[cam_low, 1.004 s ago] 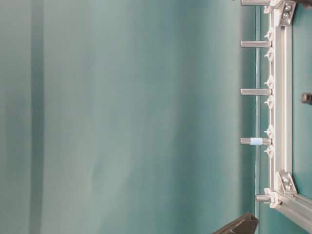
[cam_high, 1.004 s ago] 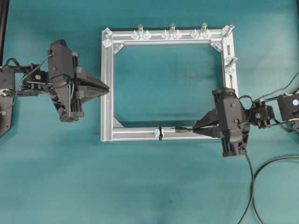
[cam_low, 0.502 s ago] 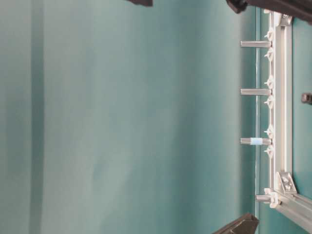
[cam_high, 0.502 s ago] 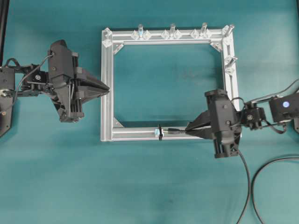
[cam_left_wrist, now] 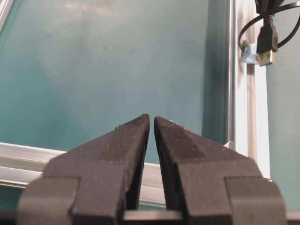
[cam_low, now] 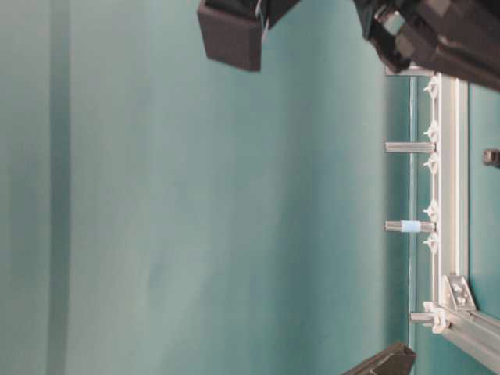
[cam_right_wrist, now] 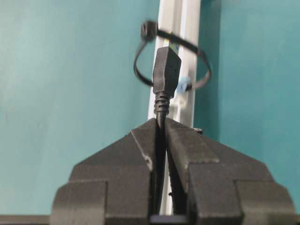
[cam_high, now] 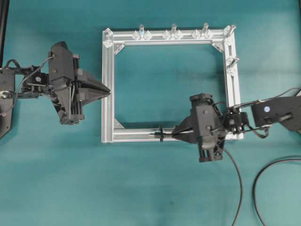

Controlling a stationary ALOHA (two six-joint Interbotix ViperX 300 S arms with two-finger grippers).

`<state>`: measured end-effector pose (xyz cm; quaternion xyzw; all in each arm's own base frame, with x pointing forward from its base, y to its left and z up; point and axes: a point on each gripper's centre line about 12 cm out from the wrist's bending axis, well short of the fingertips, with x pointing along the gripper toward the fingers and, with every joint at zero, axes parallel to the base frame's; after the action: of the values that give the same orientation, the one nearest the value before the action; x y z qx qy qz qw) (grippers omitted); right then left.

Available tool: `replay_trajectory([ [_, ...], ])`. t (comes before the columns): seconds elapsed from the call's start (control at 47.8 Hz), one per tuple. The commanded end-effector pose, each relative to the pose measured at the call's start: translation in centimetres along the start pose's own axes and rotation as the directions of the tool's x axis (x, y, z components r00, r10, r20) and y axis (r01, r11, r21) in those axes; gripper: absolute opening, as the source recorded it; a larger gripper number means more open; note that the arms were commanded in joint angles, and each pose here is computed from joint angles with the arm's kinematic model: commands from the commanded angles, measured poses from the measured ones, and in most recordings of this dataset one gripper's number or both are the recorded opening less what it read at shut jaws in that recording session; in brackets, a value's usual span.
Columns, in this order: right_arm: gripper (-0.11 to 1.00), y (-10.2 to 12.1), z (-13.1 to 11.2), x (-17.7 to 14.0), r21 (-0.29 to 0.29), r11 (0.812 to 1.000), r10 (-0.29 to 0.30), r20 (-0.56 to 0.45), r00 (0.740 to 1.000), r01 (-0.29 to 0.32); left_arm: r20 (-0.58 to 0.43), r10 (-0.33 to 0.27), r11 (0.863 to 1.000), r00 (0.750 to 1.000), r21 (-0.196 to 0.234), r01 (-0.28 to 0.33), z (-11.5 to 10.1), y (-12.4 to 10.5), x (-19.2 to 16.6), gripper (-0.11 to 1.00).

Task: Insert the wire through the string loop located in the center.
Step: 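Push the USB plug through the black zip-tie loop with the right gripper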

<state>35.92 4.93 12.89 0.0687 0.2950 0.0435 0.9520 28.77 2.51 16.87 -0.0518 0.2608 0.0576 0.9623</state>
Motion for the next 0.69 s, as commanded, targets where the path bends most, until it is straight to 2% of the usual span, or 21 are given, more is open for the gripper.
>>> replay_trajectory([
  [0.0,0.07,0.21,1.42,0.29,-0.003,1.0,0.007,0.041,0.999,-0.007,0.035,-0.007,1.0,0.999,-0.004,0.007,1.08,-0.23,-0.13,0.17],
  [0.669,0.07,0.12,1.64,0.83,-0.001,1.0,0.004,0.038,0.999,-0.004,0.028,-0.011,1.0,1.0,0.0,0.011,0.86,-0.35,-0.16,0.17],
])
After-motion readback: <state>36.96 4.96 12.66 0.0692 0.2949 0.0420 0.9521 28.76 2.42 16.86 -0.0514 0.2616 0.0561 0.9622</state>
